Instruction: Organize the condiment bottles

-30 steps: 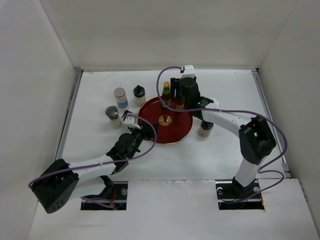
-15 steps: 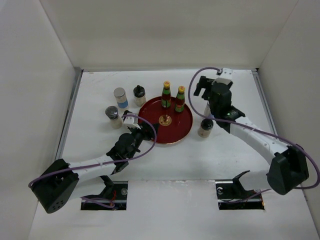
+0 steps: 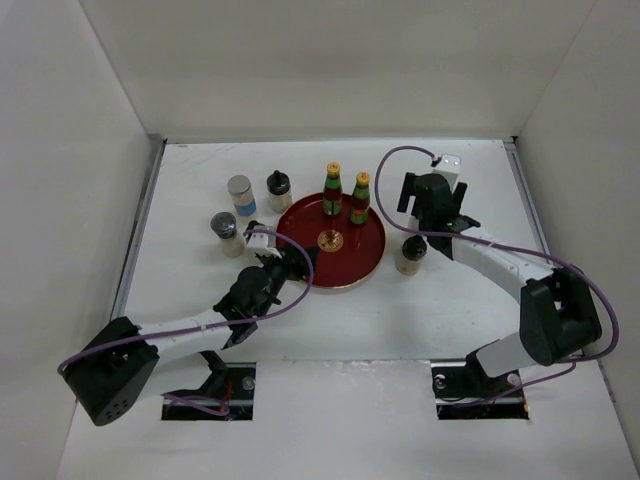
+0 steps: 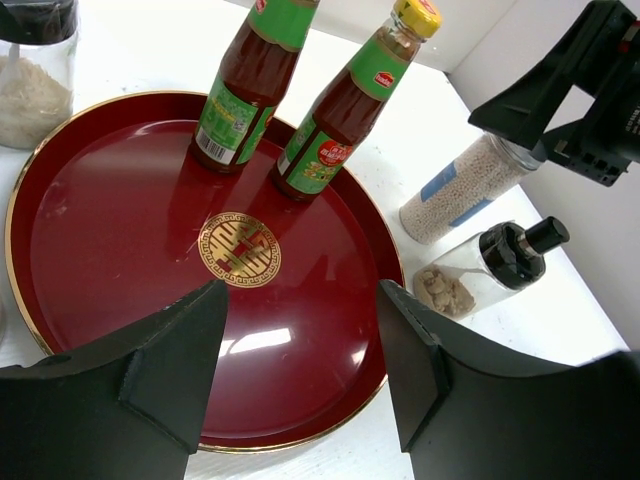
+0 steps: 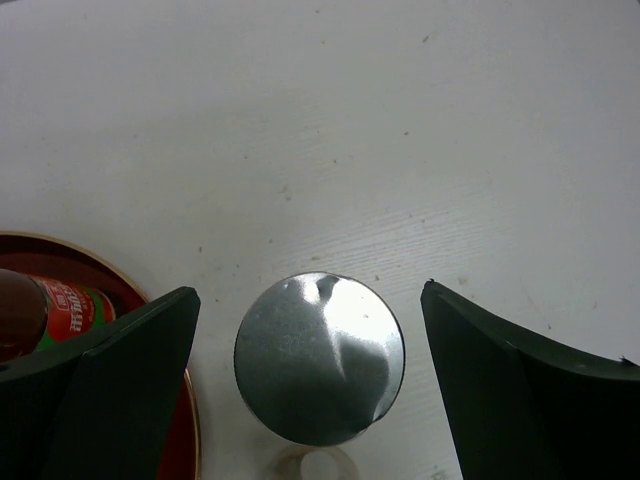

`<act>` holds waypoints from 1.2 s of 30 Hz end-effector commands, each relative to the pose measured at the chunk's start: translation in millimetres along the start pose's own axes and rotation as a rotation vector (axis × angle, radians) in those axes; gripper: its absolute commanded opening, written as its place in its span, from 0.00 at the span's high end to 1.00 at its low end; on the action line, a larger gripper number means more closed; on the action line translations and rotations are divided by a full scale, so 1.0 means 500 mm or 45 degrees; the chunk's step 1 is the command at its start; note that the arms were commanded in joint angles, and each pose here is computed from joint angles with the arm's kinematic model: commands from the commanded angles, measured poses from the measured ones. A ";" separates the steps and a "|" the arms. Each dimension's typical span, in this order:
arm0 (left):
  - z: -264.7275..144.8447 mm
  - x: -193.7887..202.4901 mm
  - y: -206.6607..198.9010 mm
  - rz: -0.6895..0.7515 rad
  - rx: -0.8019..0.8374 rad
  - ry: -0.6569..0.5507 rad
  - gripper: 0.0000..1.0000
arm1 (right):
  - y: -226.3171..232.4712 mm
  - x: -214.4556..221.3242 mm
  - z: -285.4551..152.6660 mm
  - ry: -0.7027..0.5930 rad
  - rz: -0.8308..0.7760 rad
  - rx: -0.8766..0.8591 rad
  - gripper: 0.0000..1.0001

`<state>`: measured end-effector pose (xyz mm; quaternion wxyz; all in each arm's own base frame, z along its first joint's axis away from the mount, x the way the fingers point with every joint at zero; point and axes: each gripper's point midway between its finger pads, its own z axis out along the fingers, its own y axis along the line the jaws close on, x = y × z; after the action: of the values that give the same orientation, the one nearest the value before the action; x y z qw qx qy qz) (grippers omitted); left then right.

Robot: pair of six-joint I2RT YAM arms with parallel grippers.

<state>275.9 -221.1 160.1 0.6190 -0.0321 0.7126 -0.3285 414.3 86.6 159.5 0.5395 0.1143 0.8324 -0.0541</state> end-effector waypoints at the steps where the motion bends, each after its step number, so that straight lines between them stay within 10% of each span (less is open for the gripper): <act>1: 0.010 -0.044 -0.039 -0.052 0.072 -0.086 0.41 | -0.009 0.003 -0.002 -0.011 0.043 0.022 0.00; 9: 0.011 -0.044 -0.036 -0.049 0.066 -0.088 0.41 | -0.004 -0.051 -0.019 -0.100 0.107 -0.004 0.44; 16: 0.009 -0.050 -0.034 -0.058 0.063 -0.098 0.41 | 0.066 -0.164 -0.115 -0.358 0.144 -0.189 0.46; 36: 0.009 -0.049 -0.021 -0.058 0.039 -0.102 0.41 | 0.382 -0.053 -0.196 -0.206 0.038 -0.690 0.47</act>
<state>277.6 -219.2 160.9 0.6202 -0.0370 0.7115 -0.3282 363.8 262.5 162.7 0.5505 -0.0636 0.8262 0.1018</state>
